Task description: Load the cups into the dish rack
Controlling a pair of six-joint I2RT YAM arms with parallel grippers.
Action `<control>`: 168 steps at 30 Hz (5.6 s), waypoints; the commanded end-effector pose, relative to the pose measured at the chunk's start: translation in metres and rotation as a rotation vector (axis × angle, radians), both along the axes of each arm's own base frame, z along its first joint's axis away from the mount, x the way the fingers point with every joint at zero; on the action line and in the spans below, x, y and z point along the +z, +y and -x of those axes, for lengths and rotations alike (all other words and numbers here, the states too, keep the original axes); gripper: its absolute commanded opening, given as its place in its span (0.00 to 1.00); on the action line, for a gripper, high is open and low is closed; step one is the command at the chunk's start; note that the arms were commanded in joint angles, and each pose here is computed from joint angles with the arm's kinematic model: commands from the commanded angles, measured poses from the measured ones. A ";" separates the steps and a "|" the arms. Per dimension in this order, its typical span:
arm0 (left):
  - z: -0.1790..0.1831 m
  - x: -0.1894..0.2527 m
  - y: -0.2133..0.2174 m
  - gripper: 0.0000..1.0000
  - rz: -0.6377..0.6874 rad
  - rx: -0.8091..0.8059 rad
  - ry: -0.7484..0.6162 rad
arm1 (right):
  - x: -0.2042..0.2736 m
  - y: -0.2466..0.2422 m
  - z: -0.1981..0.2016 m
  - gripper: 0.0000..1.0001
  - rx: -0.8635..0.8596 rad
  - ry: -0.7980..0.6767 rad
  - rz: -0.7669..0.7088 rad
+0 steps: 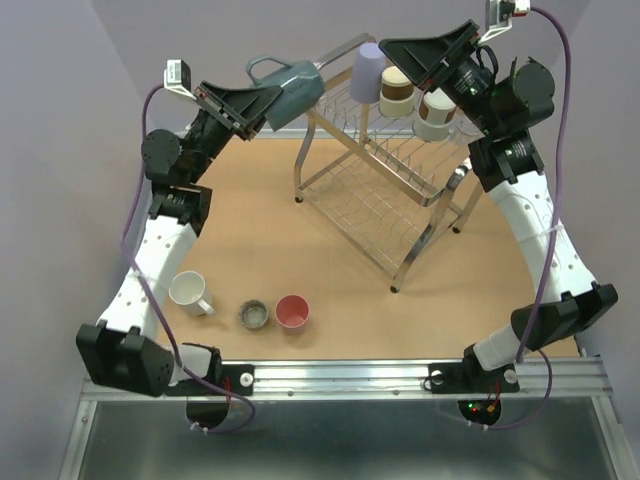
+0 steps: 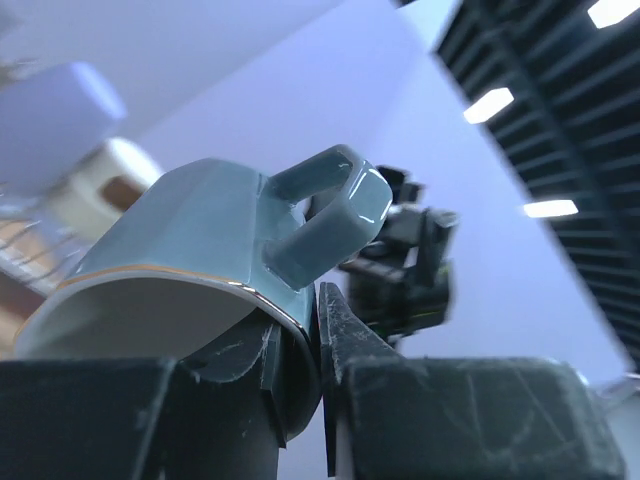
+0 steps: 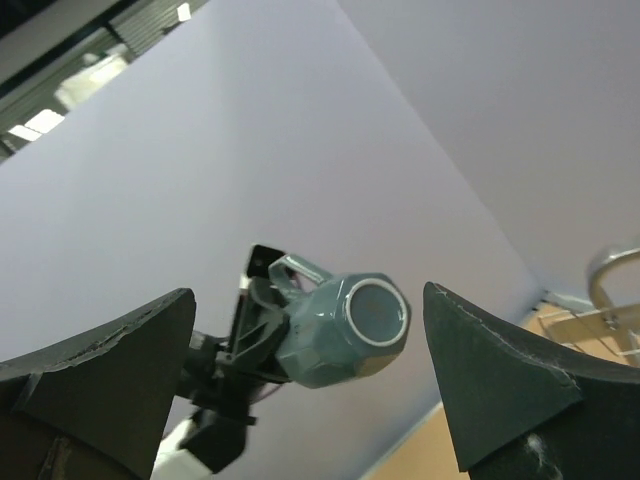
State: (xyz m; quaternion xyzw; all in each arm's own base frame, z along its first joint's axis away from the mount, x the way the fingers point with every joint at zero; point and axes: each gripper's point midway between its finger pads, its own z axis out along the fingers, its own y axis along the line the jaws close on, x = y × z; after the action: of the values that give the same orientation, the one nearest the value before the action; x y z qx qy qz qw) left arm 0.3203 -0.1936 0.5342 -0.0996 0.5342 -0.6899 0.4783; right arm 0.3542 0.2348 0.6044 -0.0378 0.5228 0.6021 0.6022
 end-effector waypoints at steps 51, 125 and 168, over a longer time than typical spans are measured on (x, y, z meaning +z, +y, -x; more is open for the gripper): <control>0.089 0.102 -0.013 0.00 0.682 -0.451 -0.317 | 0.032 0.084 0.007 0.00 0.114 -0.143 -0.116; 0.063 -0.075 0.050 0.50 0.229 0.012 0.053 | -0.115 -0.005 -0.125 0.30 -0.656 -0.061 0.638; 0.015 -0.158 0.050 0.44 -0.561 0.215 0.274 | 0.022 -0.061 -0.020 1.00 -0.739 -0.239 0.388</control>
State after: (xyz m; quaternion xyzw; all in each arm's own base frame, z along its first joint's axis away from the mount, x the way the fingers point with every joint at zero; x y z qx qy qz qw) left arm 0.3059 -0.1457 0.4077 -0.2055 0.6305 -0.5905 0.4599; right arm 0.4322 0.2154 0.5441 -0.0632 0.6159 0.2241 0.7526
